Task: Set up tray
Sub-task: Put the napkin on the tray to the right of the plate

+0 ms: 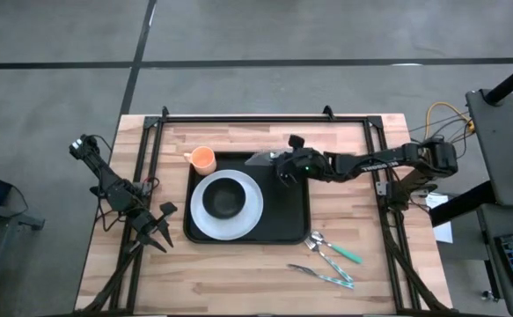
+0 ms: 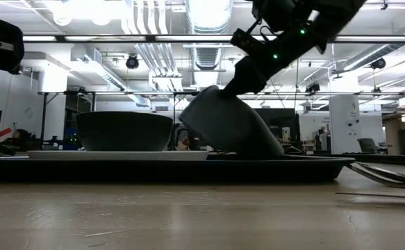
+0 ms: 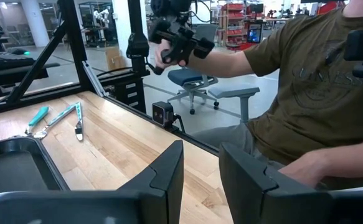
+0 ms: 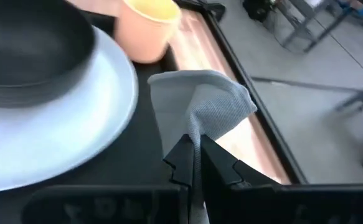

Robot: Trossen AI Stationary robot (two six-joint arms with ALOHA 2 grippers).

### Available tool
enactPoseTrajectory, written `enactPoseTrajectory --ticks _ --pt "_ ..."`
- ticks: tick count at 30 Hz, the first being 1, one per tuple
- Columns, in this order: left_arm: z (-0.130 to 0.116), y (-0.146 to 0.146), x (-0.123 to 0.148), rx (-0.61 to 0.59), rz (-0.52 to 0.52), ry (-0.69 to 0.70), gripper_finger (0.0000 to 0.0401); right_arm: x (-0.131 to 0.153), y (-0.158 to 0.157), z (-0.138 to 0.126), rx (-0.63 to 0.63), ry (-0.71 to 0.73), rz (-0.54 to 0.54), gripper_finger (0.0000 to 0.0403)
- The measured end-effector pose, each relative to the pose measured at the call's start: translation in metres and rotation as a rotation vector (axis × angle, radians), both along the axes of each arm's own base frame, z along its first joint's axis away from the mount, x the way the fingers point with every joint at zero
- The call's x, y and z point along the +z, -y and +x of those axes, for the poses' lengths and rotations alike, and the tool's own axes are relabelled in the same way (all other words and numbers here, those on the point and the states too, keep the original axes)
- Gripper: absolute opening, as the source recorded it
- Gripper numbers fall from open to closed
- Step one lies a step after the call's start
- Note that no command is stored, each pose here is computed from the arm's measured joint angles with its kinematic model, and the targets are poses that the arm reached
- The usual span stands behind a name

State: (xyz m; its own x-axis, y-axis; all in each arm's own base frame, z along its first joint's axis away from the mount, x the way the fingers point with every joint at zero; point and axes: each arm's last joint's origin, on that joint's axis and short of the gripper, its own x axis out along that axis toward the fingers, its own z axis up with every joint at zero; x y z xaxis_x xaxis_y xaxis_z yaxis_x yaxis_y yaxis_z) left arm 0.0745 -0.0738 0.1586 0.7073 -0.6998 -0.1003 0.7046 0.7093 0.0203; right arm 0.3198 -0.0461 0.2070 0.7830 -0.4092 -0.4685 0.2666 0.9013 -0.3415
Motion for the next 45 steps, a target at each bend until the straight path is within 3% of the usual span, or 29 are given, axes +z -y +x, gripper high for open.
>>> enactPoseTrajectory --ticks 8,13,17,40,45 --pt "0.000 0.000 0.000 0.000 0.000 0.000 0.0084 -0.035 -0.013 -0.024 0.087 0.122 0.019 0.0008" --pt "0.000 0.000 0.000 0.000 0.000 0.000 0.0084 -0.044 -0.022 -0.044 0.145 0.228 -0.003 0.0008" --pt "0.000 0.000 0.000 0.000 0.000 0.000 0.0084 -0.052 -0.028 -0.055 0.225 0.272 0.044 0.0008" --pt "0.000 0.000 0.000 0.001 0.000 0.000 0.0084 -0.070 -0.045 -0.070 0.340 0.236 0.254 0.0009" --pt "0.000 0.000 0.000 0.000 0.000 0.000 0.0084 -0.074 -0.045 -0.068 0.319 0.141 0.344 0.0022"
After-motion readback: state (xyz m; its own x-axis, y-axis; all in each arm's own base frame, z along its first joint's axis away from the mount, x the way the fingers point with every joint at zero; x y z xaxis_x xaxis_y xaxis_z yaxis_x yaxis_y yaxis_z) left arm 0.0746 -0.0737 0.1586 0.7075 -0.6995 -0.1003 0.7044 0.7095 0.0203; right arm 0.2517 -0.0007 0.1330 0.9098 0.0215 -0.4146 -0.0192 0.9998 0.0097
